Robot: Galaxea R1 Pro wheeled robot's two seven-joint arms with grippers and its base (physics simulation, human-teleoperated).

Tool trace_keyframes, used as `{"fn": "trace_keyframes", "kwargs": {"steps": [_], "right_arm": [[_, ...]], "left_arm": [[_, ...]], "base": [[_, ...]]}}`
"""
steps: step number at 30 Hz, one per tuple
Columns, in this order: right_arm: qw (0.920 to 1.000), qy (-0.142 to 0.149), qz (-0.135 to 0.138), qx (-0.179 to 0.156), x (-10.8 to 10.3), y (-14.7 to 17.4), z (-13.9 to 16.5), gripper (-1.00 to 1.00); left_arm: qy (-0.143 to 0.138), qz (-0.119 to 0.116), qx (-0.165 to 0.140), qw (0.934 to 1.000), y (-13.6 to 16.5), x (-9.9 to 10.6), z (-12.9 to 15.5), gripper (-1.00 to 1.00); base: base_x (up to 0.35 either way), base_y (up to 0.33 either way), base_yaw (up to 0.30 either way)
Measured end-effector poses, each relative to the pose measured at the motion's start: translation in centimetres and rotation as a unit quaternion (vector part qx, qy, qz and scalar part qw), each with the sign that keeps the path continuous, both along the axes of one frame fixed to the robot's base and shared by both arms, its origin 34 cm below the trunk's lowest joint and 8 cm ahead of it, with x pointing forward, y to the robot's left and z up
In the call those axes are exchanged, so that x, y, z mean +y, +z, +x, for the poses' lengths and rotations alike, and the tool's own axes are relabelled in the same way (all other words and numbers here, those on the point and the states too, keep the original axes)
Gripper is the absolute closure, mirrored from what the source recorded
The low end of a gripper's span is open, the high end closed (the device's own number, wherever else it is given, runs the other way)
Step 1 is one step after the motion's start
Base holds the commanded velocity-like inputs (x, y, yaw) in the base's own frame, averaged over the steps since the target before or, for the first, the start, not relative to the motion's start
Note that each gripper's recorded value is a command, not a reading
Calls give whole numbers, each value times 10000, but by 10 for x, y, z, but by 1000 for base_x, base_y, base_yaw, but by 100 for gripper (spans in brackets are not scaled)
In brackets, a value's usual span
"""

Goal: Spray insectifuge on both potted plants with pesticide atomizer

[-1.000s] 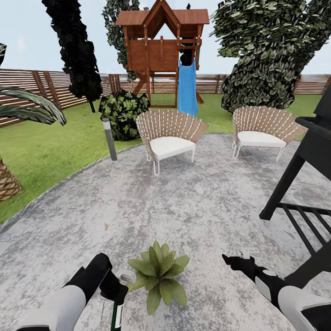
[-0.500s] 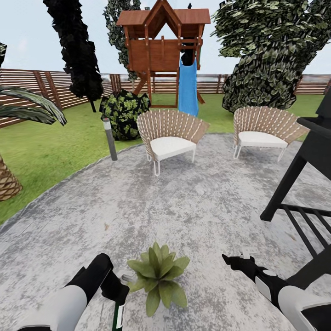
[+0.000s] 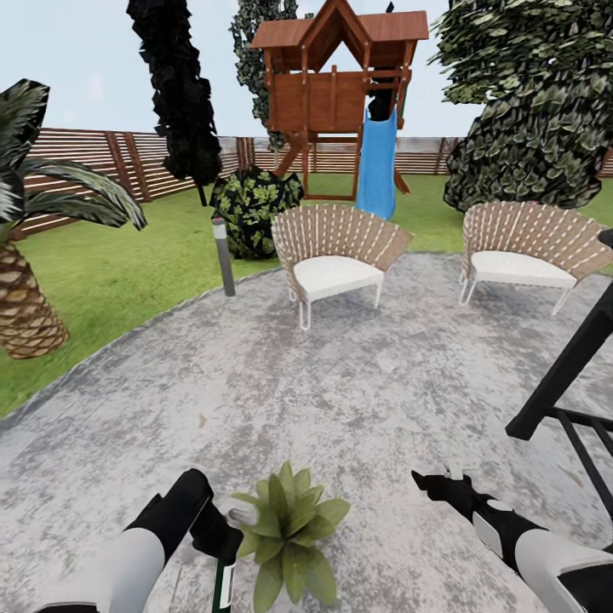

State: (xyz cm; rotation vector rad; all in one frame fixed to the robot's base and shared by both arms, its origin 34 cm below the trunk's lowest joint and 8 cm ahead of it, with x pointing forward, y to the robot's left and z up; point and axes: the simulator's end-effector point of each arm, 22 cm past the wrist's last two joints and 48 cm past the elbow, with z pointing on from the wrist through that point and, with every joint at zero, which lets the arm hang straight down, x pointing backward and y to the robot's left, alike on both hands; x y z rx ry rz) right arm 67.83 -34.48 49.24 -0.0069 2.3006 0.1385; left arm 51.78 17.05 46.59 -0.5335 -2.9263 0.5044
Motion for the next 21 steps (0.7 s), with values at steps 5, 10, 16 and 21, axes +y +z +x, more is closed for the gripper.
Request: {"fn": "trace_keyframes", "kwargs": {"steps": [5,10,16,21], "right_arm": [[10000,0,0,0,0,0,0,-100],[10000,1,0,3,0,0,0,-100],[10000,0,1,43,0,-5,-2,-100],[10000,0,1,82,0,-9,-4,-100]], "left_arm": [[0,-3,0,10000,0,0,0,100],[2,-4,4,10000,0,-1,0,100],[0,-2,50,10000,-3,0,-3,100],[5,-7,135,9999,-8,-1,-8,100]], "base": [[2,-320,8],[0,-241,0],[0,-17,0],[0,-1,0]]}}
